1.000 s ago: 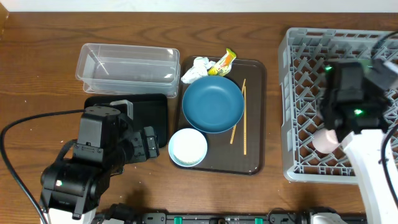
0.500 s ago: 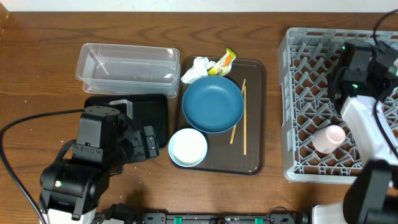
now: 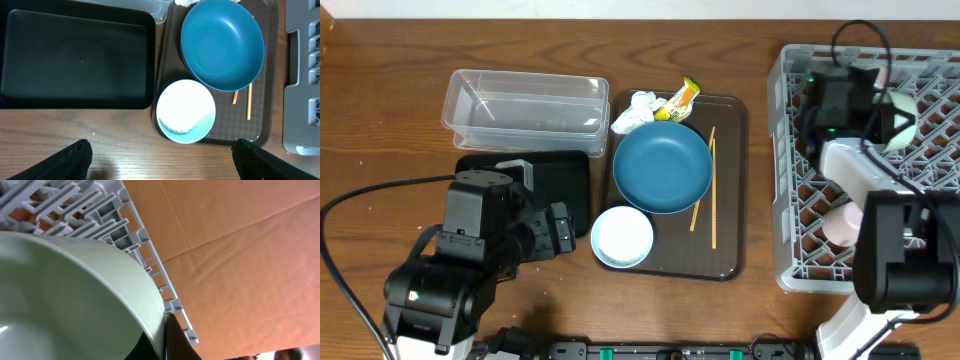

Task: Sort waste into correct bins and load items into the dishwasher rack
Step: 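Carry the mint-green bowl to the rack and set it upright, then return the right gripper to the dark blue bowl and grasp its rim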

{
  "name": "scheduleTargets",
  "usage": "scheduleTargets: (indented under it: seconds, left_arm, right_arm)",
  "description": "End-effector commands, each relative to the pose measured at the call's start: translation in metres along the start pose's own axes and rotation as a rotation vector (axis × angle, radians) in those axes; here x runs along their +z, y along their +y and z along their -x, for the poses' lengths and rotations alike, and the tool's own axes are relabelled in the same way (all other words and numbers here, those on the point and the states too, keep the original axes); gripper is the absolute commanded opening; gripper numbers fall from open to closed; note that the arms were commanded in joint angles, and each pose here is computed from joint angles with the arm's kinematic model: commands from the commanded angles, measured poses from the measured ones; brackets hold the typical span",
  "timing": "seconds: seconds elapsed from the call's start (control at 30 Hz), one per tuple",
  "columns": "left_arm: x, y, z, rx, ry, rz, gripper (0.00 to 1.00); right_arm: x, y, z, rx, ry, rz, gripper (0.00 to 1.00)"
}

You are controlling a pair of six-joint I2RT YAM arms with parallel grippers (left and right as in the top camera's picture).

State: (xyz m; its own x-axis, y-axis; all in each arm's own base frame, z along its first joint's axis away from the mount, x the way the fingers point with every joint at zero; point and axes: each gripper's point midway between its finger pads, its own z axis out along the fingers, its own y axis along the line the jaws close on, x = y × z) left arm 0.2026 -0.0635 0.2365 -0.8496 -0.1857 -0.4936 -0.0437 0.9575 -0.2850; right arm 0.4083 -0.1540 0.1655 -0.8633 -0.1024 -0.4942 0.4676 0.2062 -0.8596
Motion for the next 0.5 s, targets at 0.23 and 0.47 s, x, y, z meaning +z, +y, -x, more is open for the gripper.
scheduleTargets:
  seconds: [0.23,0.47]
  left_arm:
    - [-0.005,-0.001,0.005,0.000,-0.019,0.002,0.92]
    - [-0.005,-0.001,0.005,0.000,-0.019,0.002,0.92]
  right_arm:
    - [-0.038,0.026,0.021,-0.056,-0.104,0.076,0.64]
    - [-0.089,0.035,0.053,-0.042,-0.270,0.269,0.91]
